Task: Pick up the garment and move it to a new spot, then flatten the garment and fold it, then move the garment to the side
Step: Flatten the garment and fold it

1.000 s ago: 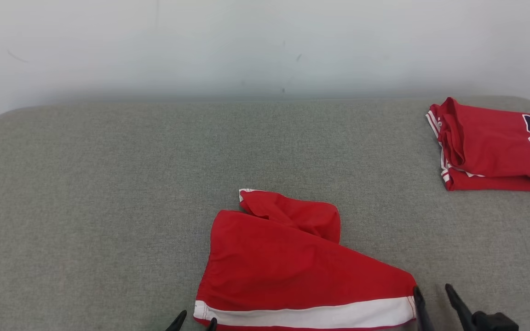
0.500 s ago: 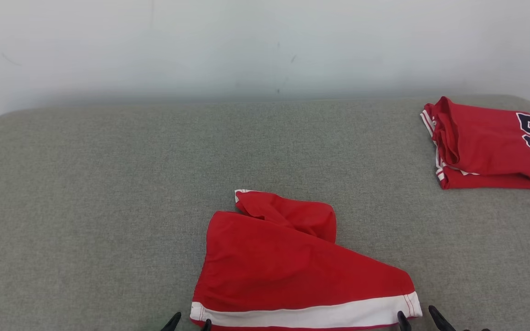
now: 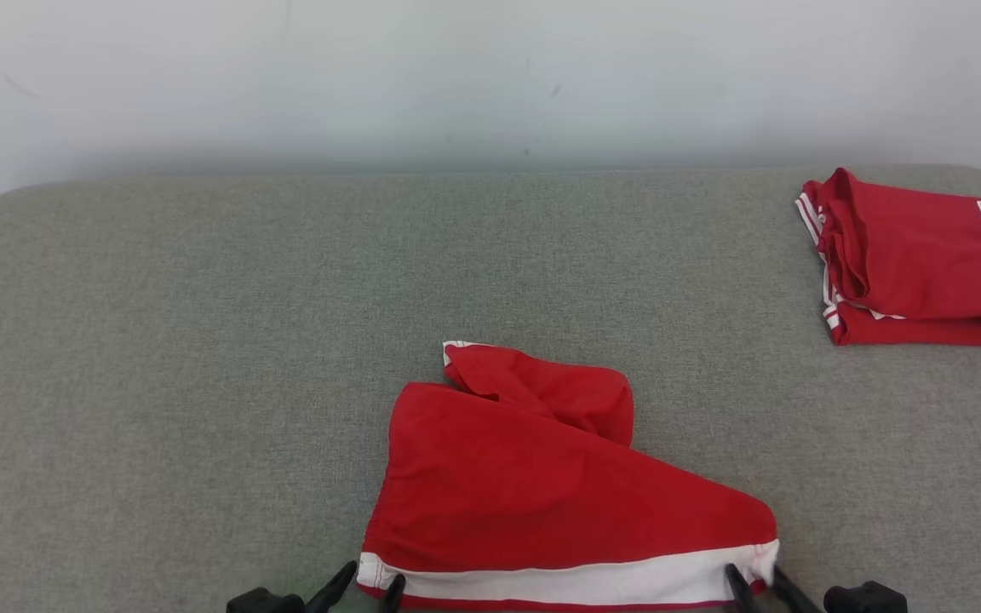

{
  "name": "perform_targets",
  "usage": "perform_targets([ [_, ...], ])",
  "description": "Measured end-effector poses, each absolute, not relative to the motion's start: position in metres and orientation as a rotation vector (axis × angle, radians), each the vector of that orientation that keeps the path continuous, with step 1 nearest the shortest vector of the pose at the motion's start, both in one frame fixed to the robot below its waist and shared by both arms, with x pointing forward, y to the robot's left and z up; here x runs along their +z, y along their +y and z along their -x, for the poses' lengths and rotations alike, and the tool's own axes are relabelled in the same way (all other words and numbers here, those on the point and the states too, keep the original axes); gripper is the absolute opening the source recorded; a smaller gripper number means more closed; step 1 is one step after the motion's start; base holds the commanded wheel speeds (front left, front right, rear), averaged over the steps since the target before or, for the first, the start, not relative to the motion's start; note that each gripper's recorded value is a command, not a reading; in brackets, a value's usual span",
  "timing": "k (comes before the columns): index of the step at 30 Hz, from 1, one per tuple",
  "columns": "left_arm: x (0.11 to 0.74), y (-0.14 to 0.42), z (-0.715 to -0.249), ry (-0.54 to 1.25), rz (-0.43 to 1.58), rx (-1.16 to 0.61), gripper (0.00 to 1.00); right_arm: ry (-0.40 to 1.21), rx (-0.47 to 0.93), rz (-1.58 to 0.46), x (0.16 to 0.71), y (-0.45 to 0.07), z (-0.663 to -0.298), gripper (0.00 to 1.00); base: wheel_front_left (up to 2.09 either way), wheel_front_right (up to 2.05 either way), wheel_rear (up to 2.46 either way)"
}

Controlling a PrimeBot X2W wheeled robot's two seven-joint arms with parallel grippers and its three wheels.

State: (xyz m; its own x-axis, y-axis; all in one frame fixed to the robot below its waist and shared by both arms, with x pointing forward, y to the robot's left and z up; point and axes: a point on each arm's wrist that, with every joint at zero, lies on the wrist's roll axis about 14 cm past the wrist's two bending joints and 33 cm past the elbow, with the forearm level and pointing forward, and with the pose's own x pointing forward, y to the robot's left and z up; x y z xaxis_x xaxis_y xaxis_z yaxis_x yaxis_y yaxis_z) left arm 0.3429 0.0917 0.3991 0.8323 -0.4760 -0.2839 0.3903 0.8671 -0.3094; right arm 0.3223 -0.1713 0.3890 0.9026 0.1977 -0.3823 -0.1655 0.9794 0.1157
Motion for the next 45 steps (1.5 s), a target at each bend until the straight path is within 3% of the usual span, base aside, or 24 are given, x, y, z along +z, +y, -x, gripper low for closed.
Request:
perform_targets([
  [2,0.397,0.09,-0.343,0.374,0.252,-0.469,0.0,0.405,0.199,-0.08,0.389,-0.169,-0.324,0.0,0.0,0.0,0.0],
  [15,0.431,0.098,-0.348,0.255,0.281,-0.462,0.0,0.281,0.219,-0.101,0.417,-0.17,-0.325,0.0,0.0,0.0,0.0],
  [21,0.468,0.107,-0.373,0.128,0.268,-0.457,0.0,0.156,0.252,-0.131,0.459,-0.162,-0.346,0.0,0.0,0.0,0.0],
  [31,0.591,0.098,-0.474,-0.072,0.128,-0.574,0.0,-0.152,0.315,-0.13,0.573,-0.16,-0.432,0.0,0.0,0.0,0.0],
  [36,0.634,0.087,-0.524,-0.066,0.125,-0.615,0.0,-0.294,0.326,-0.149,0.632,-0.162,-0.483,0.0,0.0,0.0,0.0],
  [45,0.703,0.086,-0.611,-0.11,0.141,-0.604,0.0,-0.384,0.342,-0.225,0.7,-0.157,-0.578,0.0,0.0,0.0,0.0],
])
